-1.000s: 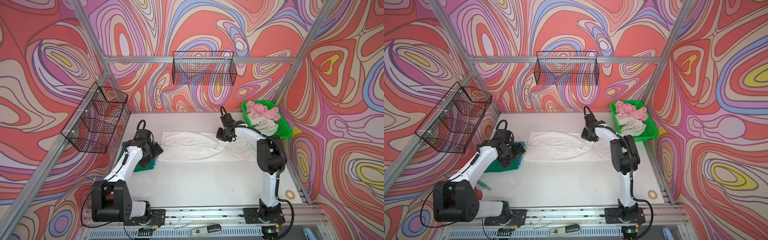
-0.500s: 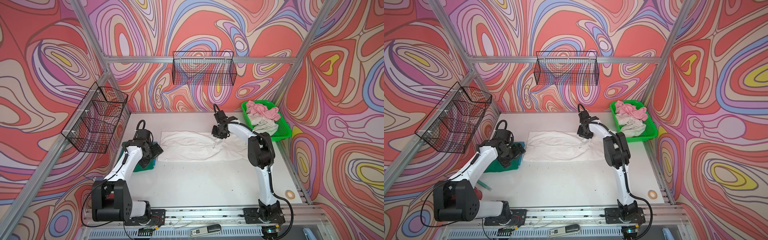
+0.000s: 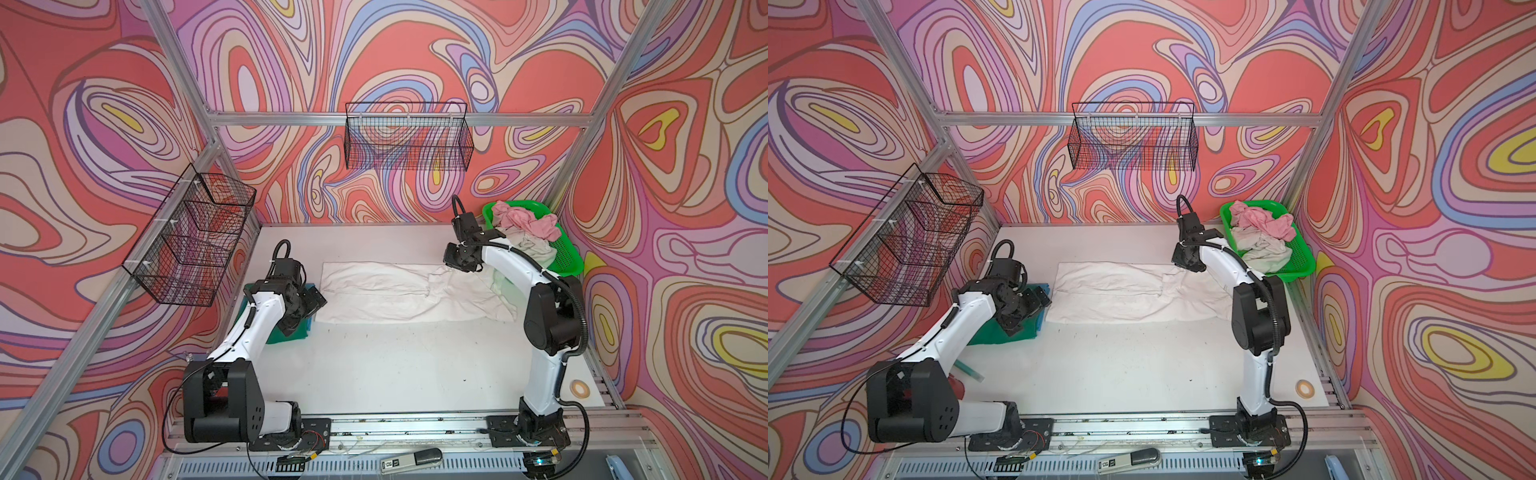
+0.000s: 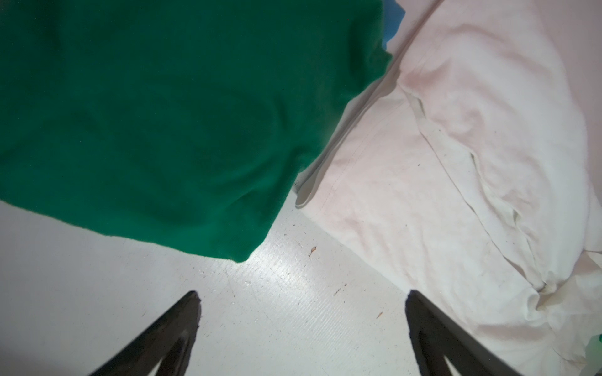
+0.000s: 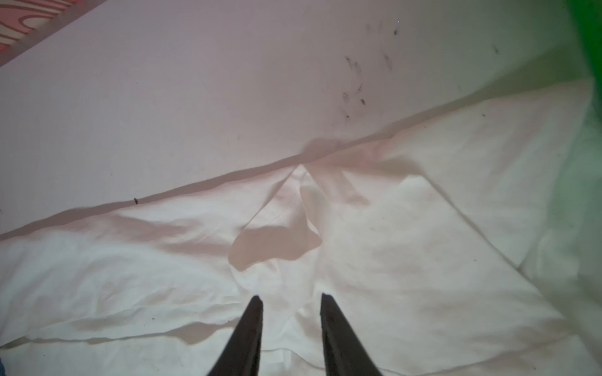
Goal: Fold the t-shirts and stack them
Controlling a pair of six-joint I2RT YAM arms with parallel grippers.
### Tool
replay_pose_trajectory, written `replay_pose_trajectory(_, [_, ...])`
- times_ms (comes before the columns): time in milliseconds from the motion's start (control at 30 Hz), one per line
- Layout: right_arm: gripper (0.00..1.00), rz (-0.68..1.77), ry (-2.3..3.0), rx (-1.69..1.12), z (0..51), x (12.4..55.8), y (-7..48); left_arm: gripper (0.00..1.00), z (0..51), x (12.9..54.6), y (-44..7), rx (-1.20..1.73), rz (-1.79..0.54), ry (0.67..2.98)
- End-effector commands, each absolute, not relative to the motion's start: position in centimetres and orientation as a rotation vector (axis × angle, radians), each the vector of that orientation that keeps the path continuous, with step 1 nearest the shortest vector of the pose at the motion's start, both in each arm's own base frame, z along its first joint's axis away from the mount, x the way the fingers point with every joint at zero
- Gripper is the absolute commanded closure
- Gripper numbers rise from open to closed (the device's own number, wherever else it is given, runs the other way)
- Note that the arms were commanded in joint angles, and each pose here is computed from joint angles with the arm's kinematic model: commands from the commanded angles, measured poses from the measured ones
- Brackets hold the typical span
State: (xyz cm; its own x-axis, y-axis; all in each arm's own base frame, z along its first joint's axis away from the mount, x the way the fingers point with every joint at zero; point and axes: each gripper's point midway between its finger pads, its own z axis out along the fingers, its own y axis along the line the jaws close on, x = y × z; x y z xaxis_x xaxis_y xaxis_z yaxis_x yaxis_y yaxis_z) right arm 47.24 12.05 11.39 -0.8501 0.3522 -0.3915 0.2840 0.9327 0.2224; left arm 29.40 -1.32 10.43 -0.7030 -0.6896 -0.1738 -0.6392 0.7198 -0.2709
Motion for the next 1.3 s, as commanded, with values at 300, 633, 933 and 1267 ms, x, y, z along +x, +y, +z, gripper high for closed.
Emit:
replay_pose_trajectory(300, [0.76, 0.185, 2.771, 0.565, 3.2, 48.4, 10.1, 0.00, 9.6, 28.9, -1.1, -1.066, -0.267, 2.685])
replay_pose_trajectory(633, [0.80, 0.152, 2.712, 0.620, 2.9, 51.7, 8.5, 0.00, 9.4, 29.1, -1.1, -1.071, -0.266, 2.690])
replay_pose_trajectory(933, [0.81, 0.083, 2.677, 0.615, 4.1, 54.5, 6.5, 0.00, 9.3, 29.0, -0.9, -1.075, -0.258, 2.692])
replay_pose_trajectory(1267, [0.73, 0.395, 2.629, 0.595, 8.9, 50.8, 10.1, 0.00, 9.5, 29.0, -1.0, -1.082, -0.283, 2.684])
